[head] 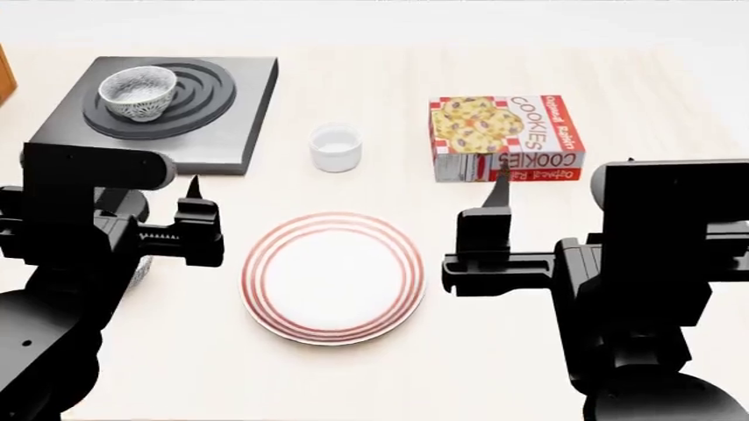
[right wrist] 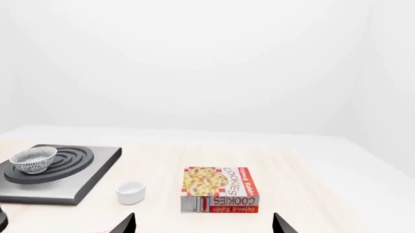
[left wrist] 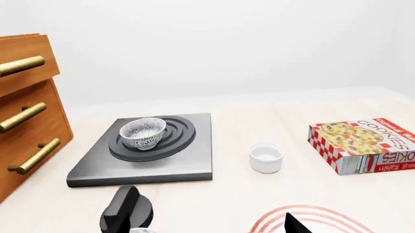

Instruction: Pick the akita bowl on the stove and place it on the plate.

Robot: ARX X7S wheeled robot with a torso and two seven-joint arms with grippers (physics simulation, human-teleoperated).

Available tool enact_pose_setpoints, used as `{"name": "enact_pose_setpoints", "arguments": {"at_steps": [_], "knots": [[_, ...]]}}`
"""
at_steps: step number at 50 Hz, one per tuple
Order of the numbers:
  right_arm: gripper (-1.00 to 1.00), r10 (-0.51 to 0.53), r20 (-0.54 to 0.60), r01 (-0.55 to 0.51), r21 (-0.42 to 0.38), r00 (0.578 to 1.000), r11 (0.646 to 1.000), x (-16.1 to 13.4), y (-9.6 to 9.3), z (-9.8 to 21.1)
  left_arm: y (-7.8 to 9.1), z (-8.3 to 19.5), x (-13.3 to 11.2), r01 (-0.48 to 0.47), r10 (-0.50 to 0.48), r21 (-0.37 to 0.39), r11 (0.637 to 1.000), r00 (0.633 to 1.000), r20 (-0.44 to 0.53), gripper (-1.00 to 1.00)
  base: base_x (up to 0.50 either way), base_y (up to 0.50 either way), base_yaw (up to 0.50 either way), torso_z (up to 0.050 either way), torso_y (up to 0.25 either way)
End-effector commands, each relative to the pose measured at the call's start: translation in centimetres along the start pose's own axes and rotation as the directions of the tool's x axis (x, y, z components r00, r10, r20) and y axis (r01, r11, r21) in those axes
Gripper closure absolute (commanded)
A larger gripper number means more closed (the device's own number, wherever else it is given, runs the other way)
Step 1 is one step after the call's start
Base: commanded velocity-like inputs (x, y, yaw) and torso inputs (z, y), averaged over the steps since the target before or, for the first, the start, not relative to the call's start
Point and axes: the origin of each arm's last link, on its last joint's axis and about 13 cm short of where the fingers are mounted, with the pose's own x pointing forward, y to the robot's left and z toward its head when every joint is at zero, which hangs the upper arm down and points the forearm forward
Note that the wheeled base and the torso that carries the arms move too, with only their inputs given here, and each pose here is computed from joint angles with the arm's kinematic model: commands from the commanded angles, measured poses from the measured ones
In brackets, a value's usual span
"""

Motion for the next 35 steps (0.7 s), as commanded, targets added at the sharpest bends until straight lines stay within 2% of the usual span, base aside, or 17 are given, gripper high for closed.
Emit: {"name": "enact_pose_setpoints", "arguments": {"at_steps": [1,35], "knots": [[-1.00,0.003,-0.001,-0.003,-0.004,1.000,1.000,0.00,0.01,0.00,0.02,0.02,0.03,0.000,0.000,-0.001,1.000,1.000,0.000,-1.00,0.26,0.00,0.00,0.000,0.000],[-1.00,0.001,-0.003,-0.001,-0.004,1.000,1.000,0.08,-0.07,-0.20,0.02,0.05,-0.06,0.004,-0.004,0.005,1.000,1.000,-0.002,-1.00,0.26,0.00,0.00,0.000,0.000]]}}
